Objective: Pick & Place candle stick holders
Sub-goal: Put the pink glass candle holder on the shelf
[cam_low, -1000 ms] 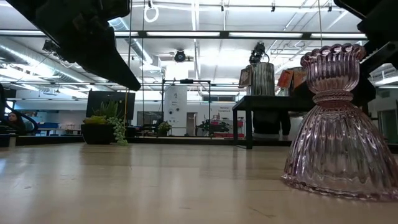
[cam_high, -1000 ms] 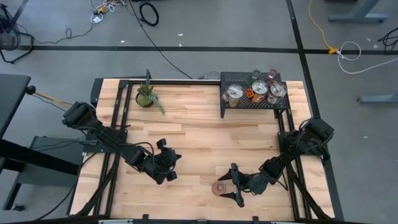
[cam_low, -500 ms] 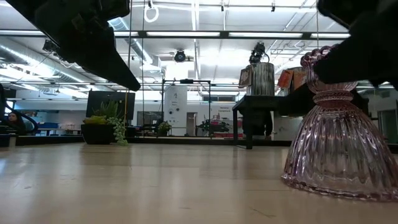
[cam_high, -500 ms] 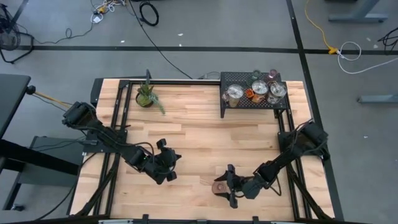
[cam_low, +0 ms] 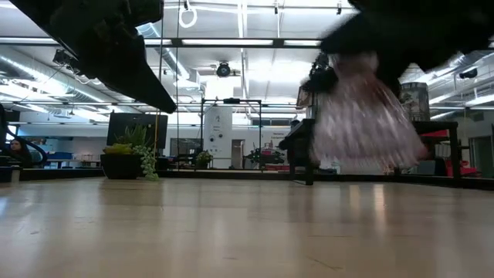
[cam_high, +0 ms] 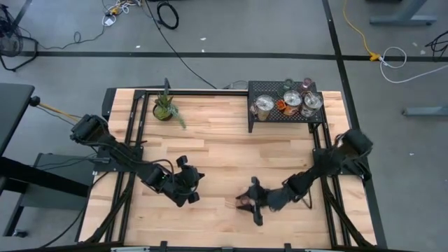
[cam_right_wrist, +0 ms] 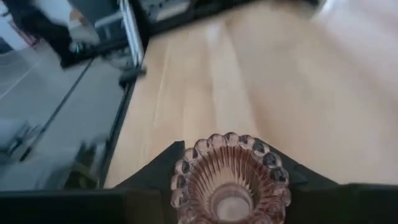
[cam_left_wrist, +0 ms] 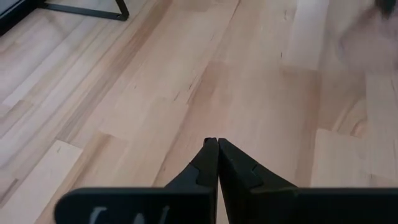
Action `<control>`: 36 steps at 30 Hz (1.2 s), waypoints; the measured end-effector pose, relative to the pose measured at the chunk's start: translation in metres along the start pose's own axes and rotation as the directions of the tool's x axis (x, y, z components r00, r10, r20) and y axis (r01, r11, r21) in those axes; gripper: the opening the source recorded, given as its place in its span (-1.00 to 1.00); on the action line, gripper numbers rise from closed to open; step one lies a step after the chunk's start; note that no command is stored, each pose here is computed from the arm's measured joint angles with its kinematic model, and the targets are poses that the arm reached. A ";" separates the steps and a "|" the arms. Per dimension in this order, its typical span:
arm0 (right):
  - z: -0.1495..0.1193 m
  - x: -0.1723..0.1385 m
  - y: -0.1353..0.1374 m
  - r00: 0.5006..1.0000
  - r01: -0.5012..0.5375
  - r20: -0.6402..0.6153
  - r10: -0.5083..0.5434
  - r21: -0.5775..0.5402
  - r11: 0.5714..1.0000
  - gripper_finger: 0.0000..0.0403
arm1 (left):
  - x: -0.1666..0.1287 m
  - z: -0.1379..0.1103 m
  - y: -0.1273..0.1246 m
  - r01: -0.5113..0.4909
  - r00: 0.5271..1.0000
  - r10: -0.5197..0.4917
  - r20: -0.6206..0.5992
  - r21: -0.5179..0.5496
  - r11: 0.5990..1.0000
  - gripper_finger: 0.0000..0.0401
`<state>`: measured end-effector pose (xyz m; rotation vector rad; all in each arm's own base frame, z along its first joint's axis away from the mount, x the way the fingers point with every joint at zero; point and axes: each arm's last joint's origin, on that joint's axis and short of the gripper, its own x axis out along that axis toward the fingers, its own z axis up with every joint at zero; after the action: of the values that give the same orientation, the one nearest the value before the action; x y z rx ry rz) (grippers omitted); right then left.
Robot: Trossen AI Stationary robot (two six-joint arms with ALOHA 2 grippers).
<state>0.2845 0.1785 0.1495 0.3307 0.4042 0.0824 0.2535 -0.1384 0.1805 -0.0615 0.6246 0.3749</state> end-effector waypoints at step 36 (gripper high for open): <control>0.288 -0.164 -0.275 0.693 0.690 0.114 -0.711 0.180 0.701 -0.26 | 0.007 0.003 0.003 0.086 0.994 -0.084 -0.073 0.019 0.996 -0.93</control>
<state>0.2524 -0.1909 0.3692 0.2824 0.3375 -0.7376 0.2590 -0.1325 0.1791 -0.0805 0.6955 0.2843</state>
